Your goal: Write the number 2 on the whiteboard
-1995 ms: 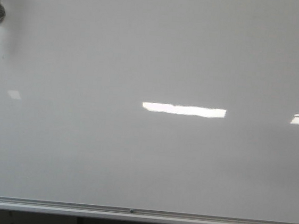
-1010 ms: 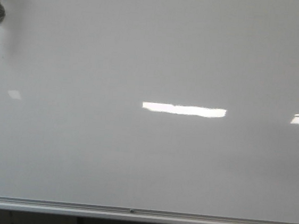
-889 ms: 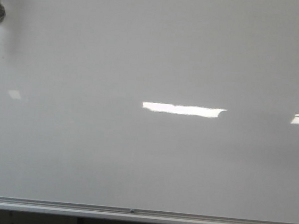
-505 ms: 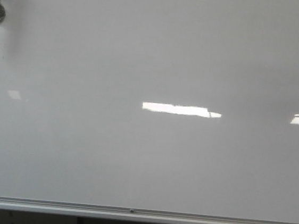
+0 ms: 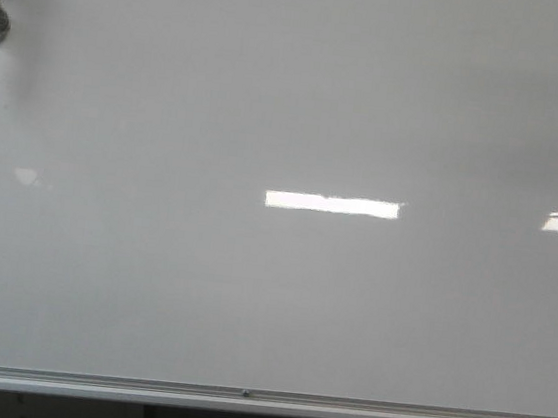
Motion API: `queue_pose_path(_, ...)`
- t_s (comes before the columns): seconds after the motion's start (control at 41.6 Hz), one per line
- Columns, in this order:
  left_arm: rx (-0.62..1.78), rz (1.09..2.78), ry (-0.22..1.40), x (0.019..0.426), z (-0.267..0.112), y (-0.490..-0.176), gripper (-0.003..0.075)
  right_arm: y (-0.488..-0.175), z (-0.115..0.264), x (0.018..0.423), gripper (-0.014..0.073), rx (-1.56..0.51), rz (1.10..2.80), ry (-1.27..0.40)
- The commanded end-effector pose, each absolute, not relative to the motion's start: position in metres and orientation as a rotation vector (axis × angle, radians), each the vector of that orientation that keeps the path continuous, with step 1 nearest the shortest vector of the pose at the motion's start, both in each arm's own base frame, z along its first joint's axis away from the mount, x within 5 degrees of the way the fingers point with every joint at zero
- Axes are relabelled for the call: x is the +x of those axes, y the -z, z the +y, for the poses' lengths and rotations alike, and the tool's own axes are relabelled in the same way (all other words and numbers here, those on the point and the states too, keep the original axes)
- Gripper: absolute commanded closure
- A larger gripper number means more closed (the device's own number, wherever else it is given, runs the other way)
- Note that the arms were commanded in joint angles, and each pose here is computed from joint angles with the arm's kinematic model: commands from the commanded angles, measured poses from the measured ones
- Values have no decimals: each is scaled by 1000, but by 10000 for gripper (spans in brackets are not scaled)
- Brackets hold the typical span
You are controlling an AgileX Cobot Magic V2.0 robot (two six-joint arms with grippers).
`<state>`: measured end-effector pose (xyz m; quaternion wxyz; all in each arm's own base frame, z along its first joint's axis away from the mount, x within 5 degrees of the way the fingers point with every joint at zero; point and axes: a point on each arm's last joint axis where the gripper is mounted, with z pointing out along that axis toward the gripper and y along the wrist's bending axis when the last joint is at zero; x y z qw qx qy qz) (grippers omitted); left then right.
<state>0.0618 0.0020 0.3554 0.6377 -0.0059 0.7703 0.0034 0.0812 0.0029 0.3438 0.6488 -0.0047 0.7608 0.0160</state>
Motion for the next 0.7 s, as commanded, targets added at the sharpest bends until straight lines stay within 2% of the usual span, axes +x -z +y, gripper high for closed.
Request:
queue_pose_path(0.0,-5,1699,3,69,1,-369,741,-357,1,87,664,-10,1667,-15)
queue_pose_path(0.264,-8,1758,11,82,0,-364,741,-346,2,96,639,-26,1791,-14)
queue_pose_path(0.361,-8,1770,10,83,0,-363,740,-344,2,97,533,-64,1818,12)
queue_pose_path(0.433,-8,1773,10,84,0,-362,726,-343,2,98,410,-80,1825,23)
queue_pose_path(0.481,-8,1779,10,84,0,-360,671,-343,2,98,271,-82,1827,25)
queue_pose_path(0.553,-8,1778,10,85,0,-361,483,-343,2,98,56,-82,1830,24)
queue_pose_path(0.625,-3,1774,2,87,0,-361,258,-341,2,98,-28,-84,1842,23)
queue_pose_path(0.673,-2,1778,2,91,0,-361,162,-341,2,98,-28,-84,1848,22)
